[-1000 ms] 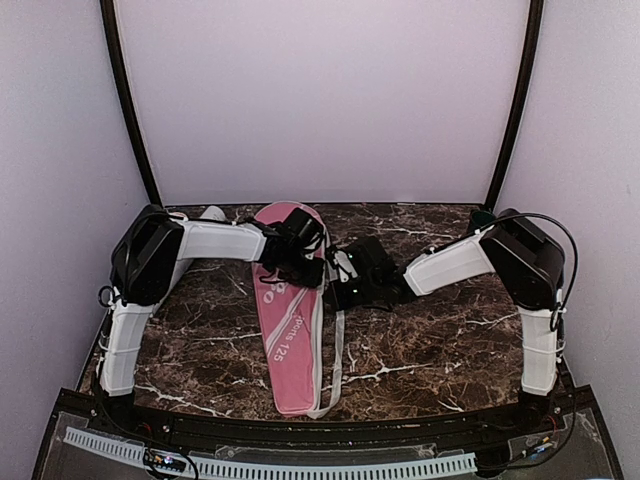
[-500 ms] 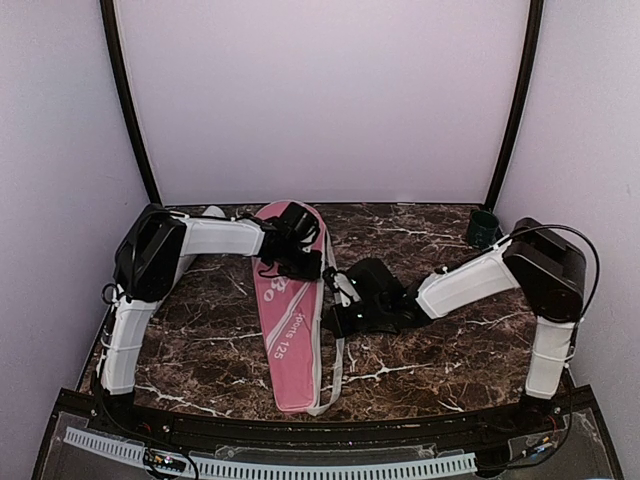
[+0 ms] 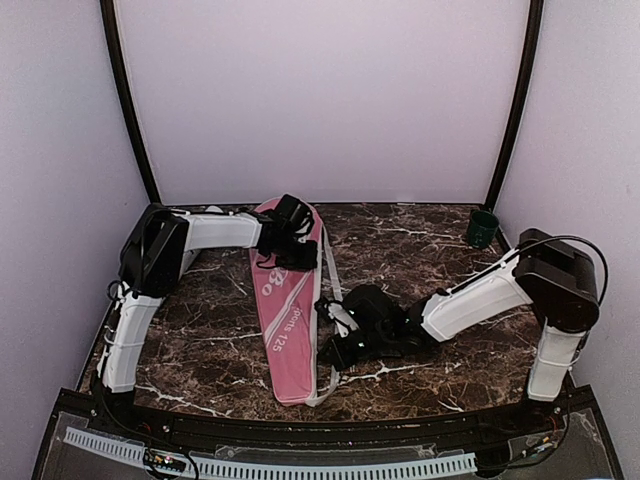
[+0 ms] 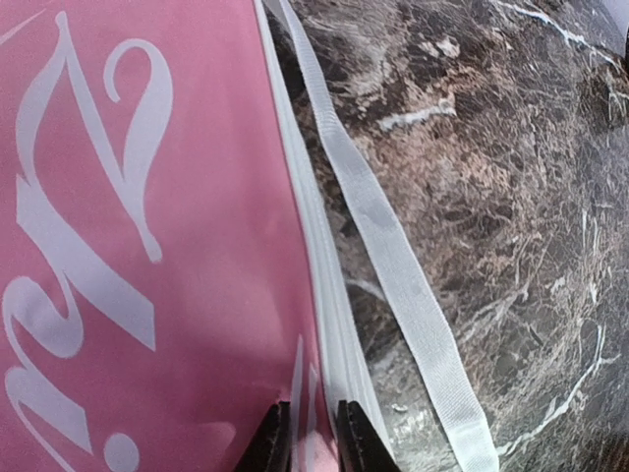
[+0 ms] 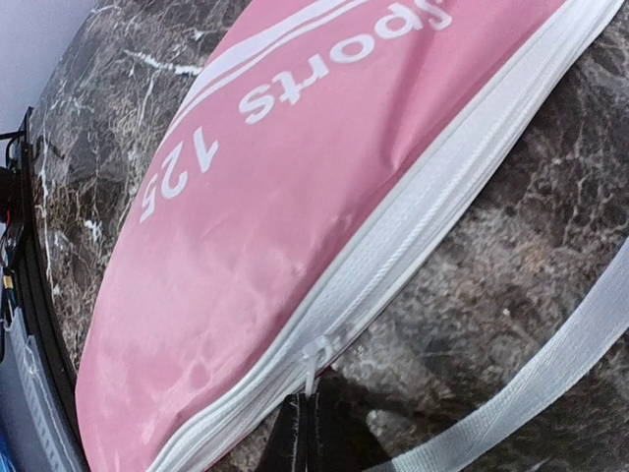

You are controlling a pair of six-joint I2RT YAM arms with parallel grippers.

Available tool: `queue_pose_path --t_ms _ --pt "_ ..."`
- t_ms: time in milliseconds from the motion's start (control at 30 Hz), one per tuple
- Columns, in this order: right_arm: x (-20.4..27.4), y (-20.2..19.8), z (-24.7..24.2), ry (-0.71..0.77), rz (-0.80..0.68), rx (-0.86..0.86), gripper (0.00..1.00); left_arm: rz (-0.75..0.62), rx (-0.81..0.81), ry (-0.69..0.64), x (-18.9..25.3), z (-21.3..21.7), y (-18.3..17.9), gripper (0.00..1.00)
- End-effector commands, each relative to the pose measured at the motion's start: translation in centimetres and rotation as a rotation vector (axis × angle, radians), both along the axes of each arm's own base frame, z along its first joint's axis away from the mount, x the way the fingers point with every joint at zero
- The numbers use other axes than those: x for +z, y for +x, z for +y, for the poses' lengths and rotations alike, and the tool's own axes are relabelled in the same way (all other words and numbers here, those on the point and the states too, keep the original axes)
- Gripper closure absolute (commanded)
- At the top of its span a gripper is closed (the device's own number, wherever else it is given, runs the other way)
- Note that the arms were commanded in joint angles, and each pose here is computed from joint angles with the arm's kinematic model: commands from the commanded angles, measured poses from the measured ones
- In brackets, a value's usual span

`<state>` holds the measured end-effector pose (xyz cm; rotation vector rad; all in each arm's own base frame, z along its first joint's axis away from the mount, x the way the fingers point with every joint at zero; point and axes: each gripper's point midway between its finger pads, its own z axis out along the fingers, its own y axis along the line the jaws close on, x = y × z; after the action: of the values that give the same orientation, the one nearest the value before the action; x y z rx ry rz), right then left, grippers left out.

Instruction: Pack up the badminton gear

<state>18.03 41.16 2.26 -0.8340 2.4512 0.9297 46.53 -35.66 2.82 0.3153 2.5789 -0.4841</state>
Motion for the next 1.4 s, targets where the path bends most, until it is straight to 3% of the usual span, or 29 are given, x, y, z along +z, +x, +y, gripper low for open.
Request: queue_pose_path --t_ms 0,200,367,533,667,800,1033,1167,1367 --pt "0.3 -3.5 -0.6 0.001 0.076 0.068 1.0 0.092 0.088 0.089 -4.2 4.8 1.4 0.82" --pt "1.1 -2.2 -1.1 -0.031 0.023 0.034 1.0 0.062 0.078 0.055 -2.5 4.5 2.8 0.81" --pt "1.2 0.4 0.4 -0.006 0.007 -0.005 1.0 -0.047 0.072 0.105 3.4 4.1 1.3 0.66" --pt "0.9 2.1 0.7 0.005 0.007 -0.047 1.0 -0.082 0.137 0.083 7.4 7.6 -3.5 0.59" --pt "1.2 3.5 0.9 0.021 0.001 -0.066 1.0 -0.055 0.173 0.042 7.1 10.6 -8.3 0.48" --pt "1.6 4.2 1.3 0.031 -0.003 -0.064 1.0 -0.011 0.093 0.036 6.2 9.4 -14.3 0.46" --pt "1.5 4.3 1.6 0.034 0.0 -0.053 1.0 0.074 0.008 -0.001 4.5 6.2 -20.8 0.51" --pt "1.4 4.2 1.6 0.037 0.006 -0.053 1.0 0.082 -0.022 -0.053 3.9 3.7 -21.4 0.59" --pt "1.8 3.6 1.5 0.048 0.016 -0.039 1.0 0.158 0.029 0.017 -0.2 4.1 -21.5 0.68"
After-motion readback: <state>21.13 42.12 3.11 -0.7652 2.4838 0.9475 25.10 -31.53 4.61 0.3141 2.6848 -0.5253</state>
